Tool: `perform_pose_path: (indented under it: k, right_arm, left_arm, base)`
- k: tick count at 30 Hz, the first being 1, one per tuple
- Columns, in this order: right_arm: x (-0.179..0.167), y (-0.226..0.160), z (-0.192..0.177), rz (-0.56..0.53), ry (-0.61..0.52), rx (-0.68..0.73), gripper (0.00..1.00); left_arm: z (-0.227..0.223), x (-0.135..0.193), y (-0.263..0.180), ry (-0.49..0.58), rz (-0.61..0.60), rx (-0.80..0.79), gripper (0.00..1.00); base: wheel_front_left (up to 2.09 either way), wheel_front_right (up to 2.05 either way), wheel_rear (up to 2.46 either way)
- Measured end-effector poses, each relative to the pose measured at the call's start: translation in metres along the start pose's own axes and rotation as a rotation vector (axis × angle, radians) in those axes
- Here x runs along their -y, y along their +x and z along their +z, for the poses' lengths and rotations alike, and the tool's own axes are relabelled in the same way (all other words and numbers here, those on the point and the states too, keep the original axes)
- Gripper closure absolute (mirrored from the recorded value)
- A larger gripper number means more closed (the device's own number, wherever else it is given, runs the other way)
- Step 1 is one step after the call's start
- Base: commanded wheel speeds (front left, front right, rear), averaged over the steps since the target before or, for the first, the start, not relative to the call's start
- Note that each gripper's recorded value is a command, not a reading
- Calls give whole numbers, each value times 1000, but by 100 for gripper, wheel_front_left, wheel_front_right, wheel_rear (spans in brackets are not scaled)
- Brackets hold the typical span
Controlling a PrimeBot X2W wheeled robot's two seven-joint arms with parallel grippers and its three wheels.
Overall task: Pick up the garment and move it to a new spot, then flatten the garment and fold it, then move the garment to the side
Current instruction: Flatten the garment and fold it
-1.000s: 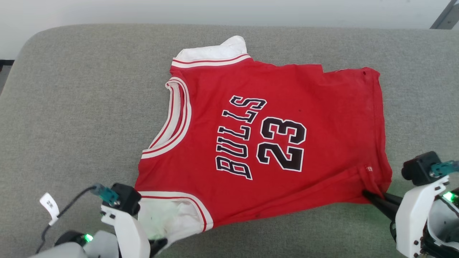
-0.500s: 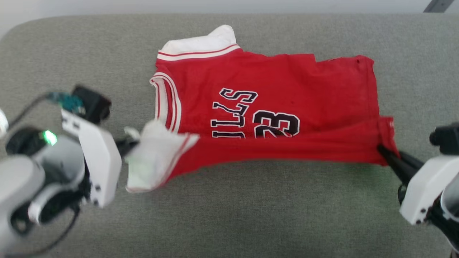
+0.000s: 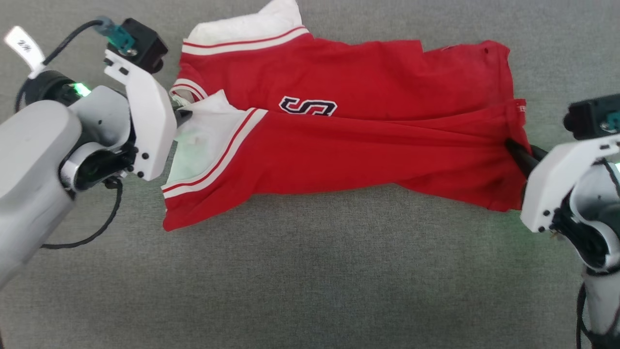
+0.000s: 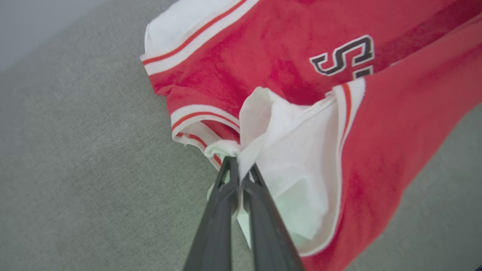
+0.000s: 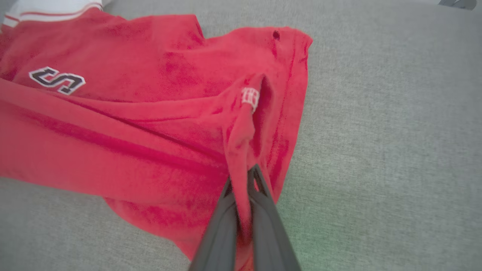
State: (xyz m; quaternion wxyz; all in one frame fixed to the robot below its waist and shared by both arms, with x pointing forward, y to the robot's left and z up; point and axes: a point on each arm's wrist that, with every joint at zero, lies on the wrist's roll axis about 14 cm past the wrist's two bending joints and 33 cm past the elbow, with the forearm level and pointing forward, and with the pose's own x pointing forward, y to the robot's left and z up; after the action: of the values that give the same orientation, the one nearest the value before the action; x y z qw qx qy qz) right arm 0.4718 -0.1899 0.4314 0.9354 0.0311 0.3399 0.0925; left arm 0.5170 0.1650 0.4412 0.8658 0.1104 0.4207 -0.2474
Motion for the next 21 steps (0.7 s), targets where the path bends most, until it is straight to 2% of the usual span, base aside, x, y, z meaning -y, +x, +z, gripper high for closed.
perform_pose_path:
  k: [6, 9, 10, 11, 12, 13, 18, 21]
  right_arm:
    - [2, 21, -22, -17, 9, -114, 100]
    - [1, 28, -28, -15, 13, -152, 64]
    - [0, 29, -29, -13, 11, -165, 55]
    - [0, 31, -29, -12, 8, -171, 20]
    - [0, 32, -29, -15, 9, -177, 0]
    - [0, 33, -29, -14, 10, -181, 0]
    - [-5, 32, -19, 0, -3, -162, 0]
    - [-4, 25, -1, -2, -7, -98, 0]
  left_arm:
    - [-23, -1, 31, -56, -24, -98, 100]
    - [-35, -2, 42, -96, -29, -148, 100]
    - [-36, -3, 44, -112, -28, -156, 87]
    - [-38, -3, 46, -131, -32, -164, 66]
    - [-40, -4, 47, -141, -28, -174, 46]
    - [-40, -5, 48, -147, -26, -180, 1]
    - [-32, -13, 44, -176, -4, -154, 0]
    - [-26, -18, 37, -184, 6, -128, 0]
  base:
    - [0, 0, 0]
    - [0, 0, 0]
    - [0, 0, 0]
    - [0, 0, 0]
    - [0, 0, 0]
    - [0, 0, 0]
    - [0, 0, 0]
    - [0, 0, 0]
